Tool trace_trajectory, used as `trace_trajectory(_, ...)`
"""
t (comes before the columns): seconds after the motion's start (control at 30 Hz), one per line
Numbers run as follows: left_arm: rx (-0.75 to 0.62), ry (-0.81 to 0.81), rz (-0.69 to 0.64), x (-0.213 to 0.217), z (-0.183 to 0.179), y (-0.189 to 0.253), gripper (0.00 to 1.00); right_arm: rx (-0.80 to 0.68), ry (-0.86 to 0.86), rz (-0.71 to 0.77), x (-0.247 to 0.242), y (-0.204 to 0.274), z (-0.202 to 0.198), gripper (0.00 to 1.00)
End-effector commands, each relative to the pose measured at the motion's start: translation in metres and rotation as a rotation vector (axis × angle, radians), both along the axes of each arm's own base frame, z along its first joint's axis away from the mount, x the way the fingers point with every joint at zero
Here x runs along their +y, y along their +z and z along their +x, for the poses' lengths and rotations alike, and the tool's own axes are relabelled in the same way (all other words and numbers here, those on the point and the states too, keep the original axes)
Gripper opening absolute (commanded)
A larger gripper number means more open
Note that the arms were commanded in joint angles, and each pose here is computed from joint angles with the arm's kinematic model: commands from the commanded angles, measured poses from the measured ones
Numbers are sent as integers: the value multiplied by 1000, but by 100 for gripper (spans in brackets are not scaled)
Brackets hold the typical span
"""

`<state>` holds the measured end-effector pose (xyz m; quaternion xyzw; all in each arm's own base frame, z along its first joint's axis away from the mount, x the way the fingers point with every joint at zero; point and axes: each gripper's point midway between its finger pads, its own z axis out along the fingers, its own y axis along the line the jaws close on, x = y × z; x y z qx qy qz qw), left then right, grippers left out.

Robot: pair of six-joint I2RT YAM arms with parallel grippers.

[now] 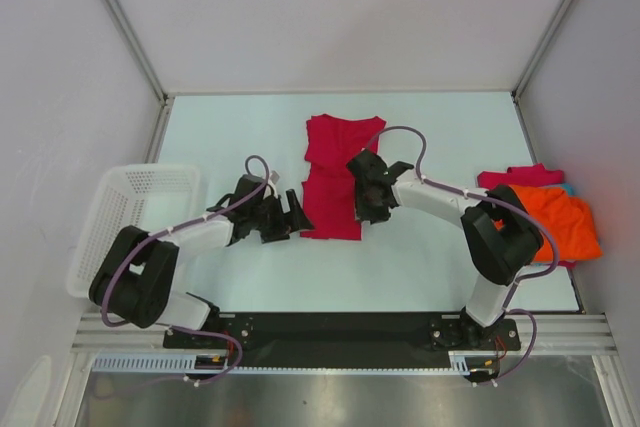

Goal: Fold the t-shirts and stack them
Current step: Grab one side of the 2/3 rectangular tshirt with both arms

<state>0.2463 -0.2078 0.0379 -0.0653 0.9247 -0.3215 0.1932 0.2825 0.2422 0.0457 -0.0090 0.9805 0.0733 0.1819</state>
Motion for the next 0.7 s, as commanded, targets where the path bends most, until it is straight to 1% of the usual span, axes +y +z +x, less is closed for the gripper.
trace_trajectory(0.0, 21, 6, 31, 0, -1, -7, 93, -67, -13, 64, 13, 28, 7, 41)
trace_trajectory(0.43, 37, -15, 37, -11, 1, -13, 93, -21, 11, 86, 37, 11, -13, 41)
trace_trajectory(0.67, 45, -31, 34, -20, 0, -18, 93, -2, 8, 75, 39, -2, -18, 41)
